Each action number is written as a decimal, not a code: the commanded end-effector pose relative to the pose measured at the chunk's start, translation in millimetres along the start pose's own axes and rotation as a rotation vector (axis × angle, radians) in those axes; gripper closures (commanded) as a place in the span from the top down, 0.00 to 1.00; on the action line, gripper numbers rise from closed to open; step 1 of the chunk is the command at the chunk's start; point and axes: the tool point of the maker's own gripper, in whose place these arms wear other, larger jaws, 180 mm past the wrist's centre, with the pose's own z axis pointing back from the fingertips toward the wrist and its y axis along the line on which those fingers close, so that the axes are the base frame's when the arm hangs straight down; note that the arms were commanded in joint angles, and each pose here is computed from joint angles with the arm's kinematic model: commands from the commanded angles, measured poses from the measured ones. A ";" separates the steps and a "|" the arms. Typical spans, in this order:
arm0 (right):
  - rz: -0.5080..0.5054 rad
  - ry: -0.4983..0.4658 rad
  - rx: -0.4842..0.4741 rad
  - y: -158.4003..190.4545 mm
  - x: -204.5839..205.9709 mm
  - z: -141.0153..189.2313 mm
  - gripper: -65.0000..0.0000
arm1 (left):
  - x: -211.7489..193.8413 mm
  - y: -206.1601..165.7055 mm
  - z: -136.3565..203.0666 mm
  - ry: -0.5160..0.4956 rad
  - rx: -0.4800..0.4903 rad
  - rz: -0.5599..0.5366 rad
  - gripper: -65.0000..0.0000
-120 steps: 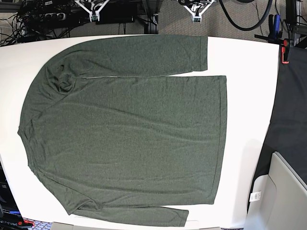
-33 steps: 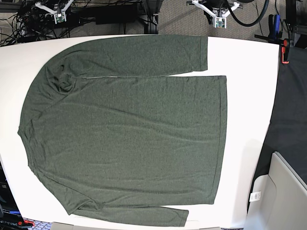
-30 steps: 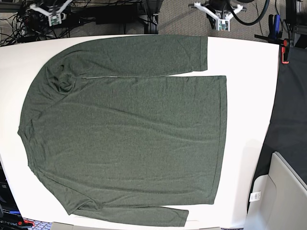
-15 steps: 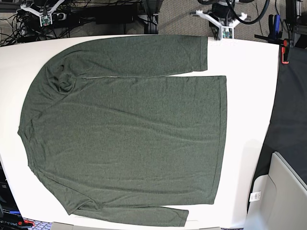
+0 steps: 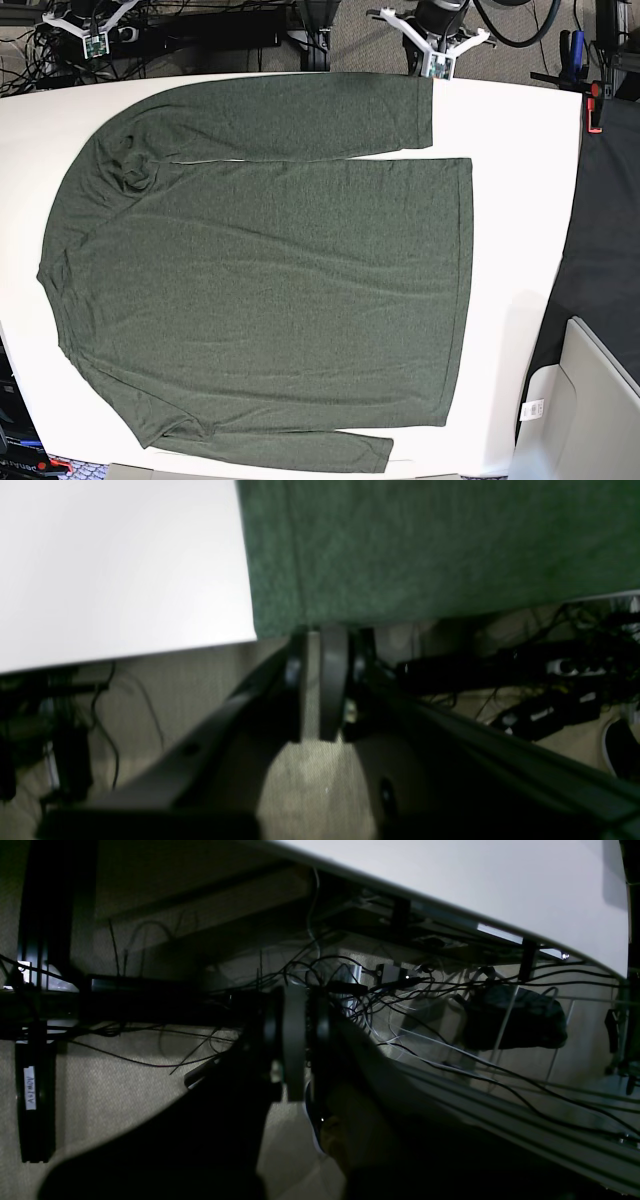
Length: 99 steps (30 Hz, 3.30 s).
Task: Fold the T-shirt properly
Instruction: 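Move the left gripper down to the shoulder corner of the green shirt, then move the right gripper to the sleeve-shoulder edge and grasp it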
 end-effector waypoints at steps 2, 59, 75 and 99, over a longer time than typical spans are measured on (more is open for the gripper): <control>0.010 -0.024 -0.015 -6.2 5.6 3.0 0.01 | 6.1 1.3 2.9 -0.021 0.003 -0.002 0.14; -0.002 -0.032 -0.020 -6.0 9.2 0.3 0.01 | 21.8 -10.6 -24.0 0.065 -0.080 0.235 0.31; -0.004 -0.070 -0.060 -21.8 23.6 3.9 0.01 | 12.6 -9.8 -28.9 0.089 -0.077 0.240 0.00; -0.236 -0.294 -0.034 -47.8 112.2 2.6 0.43 | 26.2 -8.9 -22.4 0.049 -0.080 0.231 0.00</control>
